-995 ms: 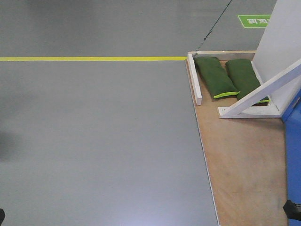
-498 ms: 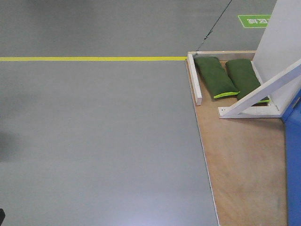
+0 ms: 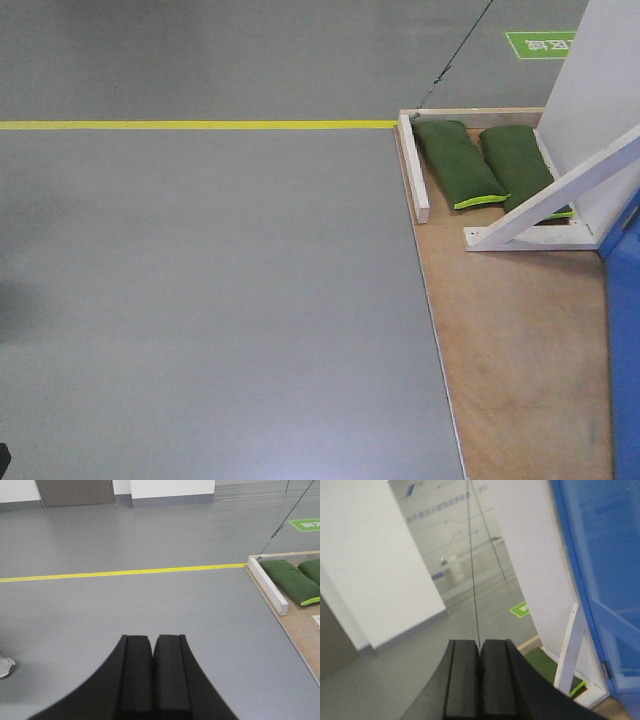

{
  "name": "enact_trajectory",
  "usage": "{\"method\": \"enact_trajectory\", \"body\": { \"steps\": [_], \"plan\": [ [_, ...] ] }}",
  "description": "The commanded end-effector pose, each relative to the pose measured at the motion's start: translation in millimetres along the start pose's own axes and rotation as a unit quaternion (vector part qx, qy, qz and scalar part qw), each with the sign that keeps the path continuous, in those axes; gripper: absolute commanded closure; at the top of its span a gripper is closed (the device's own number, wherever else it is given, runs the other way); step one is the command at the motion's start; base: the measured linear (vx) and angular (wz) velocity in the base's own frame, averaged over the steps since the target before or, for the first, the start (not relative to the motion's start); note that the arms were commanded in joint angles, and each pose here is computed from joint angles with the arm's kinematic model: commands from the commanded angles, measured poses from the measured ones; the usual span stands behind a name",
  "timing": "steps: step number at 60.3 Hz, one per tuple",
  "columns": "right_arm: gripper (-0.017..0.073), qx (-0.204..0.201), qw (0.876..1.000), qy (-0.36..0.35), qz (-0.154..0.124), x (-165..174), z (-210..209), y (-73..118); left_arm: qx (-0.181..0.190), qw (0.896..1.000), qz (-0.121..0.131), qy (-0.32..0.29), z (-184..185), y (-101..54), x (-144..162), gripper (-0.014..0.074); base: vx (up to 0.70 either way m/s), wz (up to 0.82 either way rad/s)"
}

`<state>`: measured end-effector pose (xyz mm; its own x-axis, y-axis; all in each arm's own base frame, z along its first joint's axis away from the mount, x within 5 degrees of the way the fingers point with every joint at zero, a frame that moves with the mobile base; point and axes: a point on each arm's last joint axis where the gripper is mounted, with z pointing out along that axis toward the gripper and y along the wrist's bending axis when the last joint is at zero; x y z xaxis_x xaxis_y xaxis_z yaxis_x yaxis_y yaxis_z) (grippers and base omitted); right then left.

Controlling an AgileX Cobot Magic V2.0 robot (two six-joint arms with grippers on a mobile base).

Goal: Move to blue door and open it

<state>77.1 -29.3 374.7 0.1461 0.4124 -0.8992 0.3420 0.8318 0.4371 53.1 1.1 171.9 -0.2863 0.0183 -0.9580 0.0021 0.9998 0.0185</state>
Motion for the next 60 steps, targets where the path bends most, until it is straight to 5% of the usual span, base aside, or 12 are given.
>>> {"method": "enact_trajectory", "body": {
  "steps": [1,9,17,29,44,60],
  "plan": [
    [0.0564,0.021,0.991,-0.101,0.085,-37,7,2.3,0.002,0.998,-0.003,-0.06,-4,-0.3,-14,0.0523,0.0,0.0],
    [0.0564,0.064,0.959,-0.204,0.185,-71,8,-7.0,0.002,0.998,-0.003,-0.06,-4,-0.3,-14,0.0523,0.0,0.0],
    [0.0564,0.097,0.915,-0.32,0.226,-100,-7,-12.0,0.002,0.998,-0.003,-0.06,-4,-0.3,-14,0.0523,0.0,0.0],
    [0.0564,0.185,0.847,-0.458,0.198,-124,-27,-31.7,0.002,0.998,-0.003,-0.06,-4,-0.3,-14,0.0523,0.0,0.0],
    [0.0564,0.294,0.77,-0.542,0.167,-137,-40,-72.2,0.002,0.998,-0.003,-0.06,-4,-0.3,-14,0.0523,0.0,0.0],
    [0.0564,0.35,0.743,-0.545,0.168,-165,-31,-117.4,0.002,0.998,-0.003,-0.06,-4,-0.3,-14,0.0523,0.0,0.0]
  ]
}}
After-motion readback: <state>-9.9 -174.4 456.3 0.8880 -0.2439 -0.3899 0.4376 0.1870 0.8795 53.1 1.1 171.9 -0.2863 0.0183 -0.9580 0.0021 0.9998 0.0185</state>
